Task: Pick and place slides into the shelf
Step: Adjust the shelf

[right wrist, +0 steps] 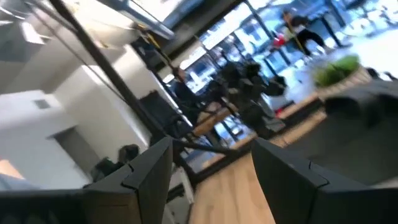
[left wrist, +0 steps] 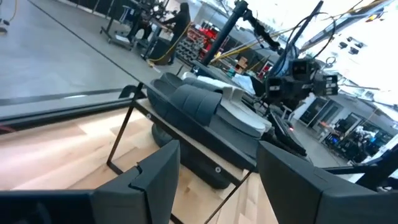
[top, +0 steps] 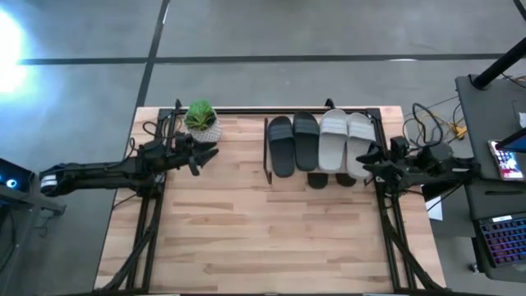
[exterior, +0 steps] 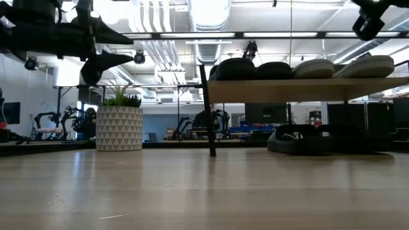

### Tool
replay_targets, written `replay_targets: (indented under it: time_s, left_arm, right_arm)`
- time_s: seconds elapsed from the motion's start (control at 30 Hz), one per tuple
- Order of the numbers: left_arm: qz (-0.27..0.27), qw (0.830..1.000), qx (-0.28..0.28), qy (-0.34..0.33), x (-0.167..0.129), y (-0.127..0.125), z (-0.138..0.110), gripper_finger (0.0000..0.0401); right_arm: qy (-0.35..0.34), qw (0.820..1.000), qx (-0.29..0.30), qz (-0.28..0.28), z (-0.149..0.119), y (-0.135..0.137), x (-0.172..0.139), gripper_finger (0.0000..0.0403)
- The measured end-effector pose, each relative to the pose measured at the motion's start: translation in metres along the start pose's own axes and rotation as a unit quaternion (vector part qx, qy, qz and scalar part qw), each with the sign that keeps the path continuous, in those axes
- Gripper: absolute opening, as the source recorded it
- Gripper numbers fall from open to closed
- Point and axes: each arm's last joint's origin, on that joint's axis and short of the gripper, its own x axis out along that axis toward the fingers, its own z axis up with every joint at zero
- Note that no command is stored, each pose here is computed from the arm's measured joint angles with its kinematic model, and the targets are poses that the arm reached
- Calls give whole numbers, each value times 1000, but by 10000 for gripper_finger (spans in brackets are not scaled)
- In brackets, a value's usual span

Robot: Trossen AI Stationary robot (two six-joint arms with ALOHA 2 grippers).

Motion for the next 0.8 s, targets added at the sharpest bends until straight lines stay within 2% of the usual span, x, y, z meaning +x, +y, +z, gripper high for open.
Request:
replay_targets:
  time_s: [0.1,0.17,0.27,0.4,0.47,0.57,0.63,0.7,0.73,0.8]
  left_arm:
    - [-2,1000,-1,-3,0,-1,1,199]
    - [-16,1000,-7,-25,0,-3,5,199]
    - [-77,993,-13,-91,-2,-12,19,199]
    - [-137,978,-13,-154,-5,-21,32,199]
    - [-141,977,-13,-158,-5,-21,32,199]
    - [-131,981,-12,-141,-1,-19,28,199]
    - [-124,984,-13,-128,3,-17,24,199]
    - [-120,986,-14,-117,7,-17,22,199]
    - [-120,986,-13,-111,9,-17,21,199]
    - [-122,987,-12,-99,12,-17,19,199]
  right_arm:
    - [10,999,6,-32,-1,-2,-2,212]
    - [-11,999,4,-45,6,1,-4,212]
    - [-61,997,-21,-38,27,14,-13,212]
    - [-100,994,-11,-30,50,28,-23,212]
    - [-116,993,-8,-21,57,33,-21,212]
    - [-153,987,-38,-10,64,39,-10,212]
    - [-158,985,-40,-56,64,37,2,212]
    - [-125,977,-37,-168,62,31,9,211]
    - [-103,967,-34,-230,61,28,9,210]
    - [-71,936,-17,-343,63,25,5,208]
